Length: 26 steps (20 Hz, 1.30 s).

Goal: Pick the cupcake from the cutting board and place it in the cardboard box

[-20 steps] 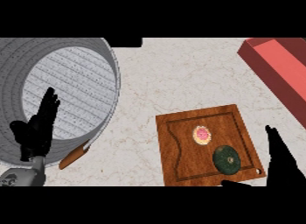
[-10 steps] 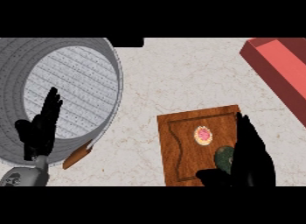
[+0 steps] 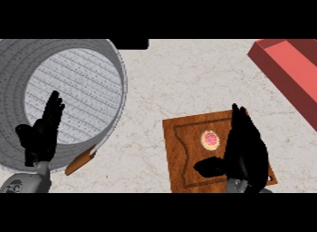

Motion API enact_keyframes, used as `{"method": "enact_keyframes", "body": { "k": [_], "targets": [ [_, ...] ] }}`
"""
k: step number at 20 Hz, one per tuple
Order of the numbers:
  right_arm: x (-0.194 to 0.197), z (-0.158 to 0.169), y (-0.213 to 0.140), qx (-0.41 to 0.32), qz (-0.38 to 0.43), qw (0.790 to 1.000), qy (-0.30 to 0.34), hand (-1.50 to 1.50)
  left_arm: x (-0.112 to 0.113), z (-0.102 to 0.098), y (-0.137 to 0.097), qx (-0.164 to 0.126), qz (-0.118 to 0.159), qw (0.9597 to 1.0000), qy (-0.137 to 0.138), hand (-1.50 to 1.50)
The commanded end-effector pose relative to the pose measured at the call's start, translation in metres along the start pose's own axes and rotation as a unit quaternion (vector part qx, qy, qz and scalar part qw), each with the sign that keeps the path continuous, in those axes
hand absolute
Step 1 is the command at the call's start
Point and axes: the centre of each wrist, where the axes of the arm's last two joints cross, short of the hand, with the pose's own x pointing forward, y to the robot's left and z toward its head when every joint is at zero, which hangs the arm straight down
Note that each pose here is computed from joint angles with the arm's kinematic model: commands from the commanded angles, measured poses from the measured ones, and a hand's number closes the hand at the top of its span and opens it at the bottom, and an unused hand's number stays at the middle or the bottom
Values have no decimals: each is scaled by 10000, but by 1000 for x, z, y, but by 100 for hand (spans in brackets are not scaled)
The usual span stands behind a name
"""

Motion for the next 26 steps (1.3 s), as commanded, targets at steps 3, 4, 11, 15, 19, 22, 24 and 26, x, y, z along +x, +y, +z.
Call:
{"method": "enact_keyframes", "body": {
  "k": [3, 4, 11, 15, 19, 22, 24, 26],
  "targets": [
    [21, -13, 12, 132, 442, 9922, 1157, -150, -15, 8, -5, 6, -18, 9989, 469, 0],
    [15, -11, 6, 216, 363, 9918, 1207, -150, -4, -1, 0, 34, 84, 9989, 463, 0],
    [27, -25, 14, 161, 273, 9914, 1272, -150, -20, 2, -18, -35, 74, 9987, 499, 0],
    [17, -29, 23, 253, 426, 9877, 1484, -150, -19, 3, -5, 31, 25, 9987, 513, 0],
    [18, -37, 28, 280, 511, 9856, 1587, -150, -10, -1, 0, -22, 8, 9984, 558, 0],
    [19, -37, 29, 303, 727, 9843, 1578, -150, -20, 8, -13, 72, 53, 9985, 537, 0],
    [22, -47, 29, 360, 560, 9834, 1687, -150, -14, 6, -11, -62, 62, 9986, 513, 0],
    [20, -45, 35, 367, 714, 9823, 1692, -150, -11, 5, -3, 10, 72, 9988, 476, 0]
  ]
}}
